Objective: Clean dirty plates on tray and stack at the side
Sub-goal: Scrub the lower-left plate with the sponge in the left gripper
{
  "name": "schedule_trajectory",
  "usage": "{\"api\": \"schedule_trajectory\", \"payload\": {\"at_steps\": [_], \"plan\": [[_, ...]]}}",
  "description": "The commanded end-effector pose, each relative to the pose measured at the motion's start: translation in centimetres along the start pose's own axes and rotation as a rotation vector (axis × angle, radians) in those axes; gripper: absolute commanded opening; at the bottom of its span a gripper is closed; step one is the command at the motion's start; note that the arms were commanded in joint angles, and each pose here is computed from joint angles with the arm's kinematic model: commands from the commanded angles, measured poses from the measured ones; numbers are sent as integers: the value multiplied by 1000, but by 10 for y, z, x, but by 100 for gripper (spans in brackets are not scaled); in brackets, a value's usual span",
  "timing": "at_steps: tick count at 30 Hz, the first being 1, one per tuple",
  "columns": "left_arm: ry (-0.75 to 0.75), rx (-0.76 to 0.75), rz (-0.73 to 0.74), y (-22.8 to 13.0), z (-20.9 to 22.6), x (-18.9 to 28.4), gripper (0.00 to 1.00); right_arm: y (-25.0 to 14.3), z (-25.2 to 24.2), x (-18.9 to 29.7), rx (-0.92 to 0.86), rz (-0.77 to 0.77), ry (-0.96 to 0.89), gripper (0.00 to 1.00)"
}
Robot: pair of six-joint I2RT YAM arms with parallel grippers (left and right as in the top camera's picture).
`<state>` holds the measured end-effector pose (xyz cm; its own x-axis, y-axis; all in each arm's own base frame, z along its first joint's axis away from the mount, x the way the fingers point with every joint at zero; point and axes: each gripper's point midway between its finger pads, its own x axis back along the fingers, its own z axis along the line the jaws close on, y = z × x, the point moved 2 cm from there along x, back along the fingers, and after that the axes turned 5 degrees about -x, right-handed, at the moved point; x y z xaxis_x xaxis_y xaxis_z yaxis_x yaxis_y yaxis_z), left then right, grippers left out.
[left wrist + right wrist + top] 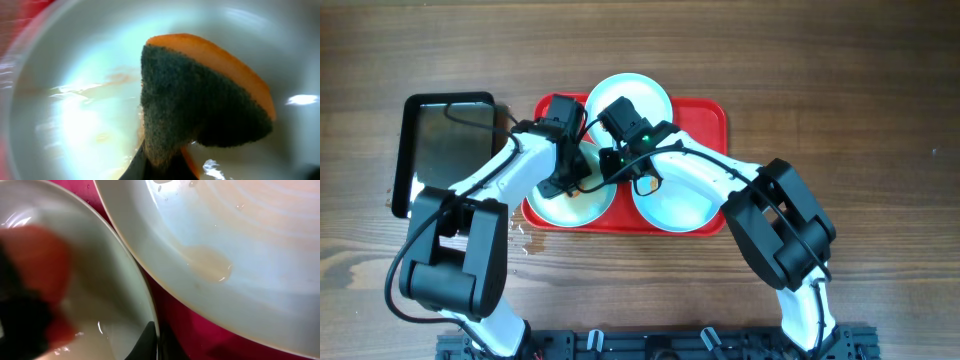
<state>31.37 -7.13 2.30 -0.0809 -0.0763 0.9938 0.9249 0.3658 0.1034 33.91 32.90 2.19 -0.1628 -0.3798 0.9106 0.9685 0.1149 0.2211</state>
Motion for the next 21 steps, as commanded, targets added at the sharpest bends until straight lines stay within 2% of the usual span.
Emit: {"api": "schedule_trajectory", "payload": {"at_steps": [1, 5, 8, 10, 15, 21], "plan": [[353, -43, -35, -4, 61, -7, 4, -6, -11, -15, -11, 20, -47, 4], [407, -57, -3, -10, 71, 6, 4, -6, -11, -15, -11, 19, -47, 4], [352, 43, -59, 4, 60, 35, 4, -7, -11, -15, -12, 23, -49, 4], [178, 83, -115, 19, 31, 40, 4, -6, -11, -15, -12, 20, -47, 4], [-208, 51, -43, 20, -36, 27, 4, -5, -11, -15, -11, 18, -46, 4], [-159, 47, 66, 1, -32, -7, 4, -5, -11, -15, -11, 17, -46, 4]]}}
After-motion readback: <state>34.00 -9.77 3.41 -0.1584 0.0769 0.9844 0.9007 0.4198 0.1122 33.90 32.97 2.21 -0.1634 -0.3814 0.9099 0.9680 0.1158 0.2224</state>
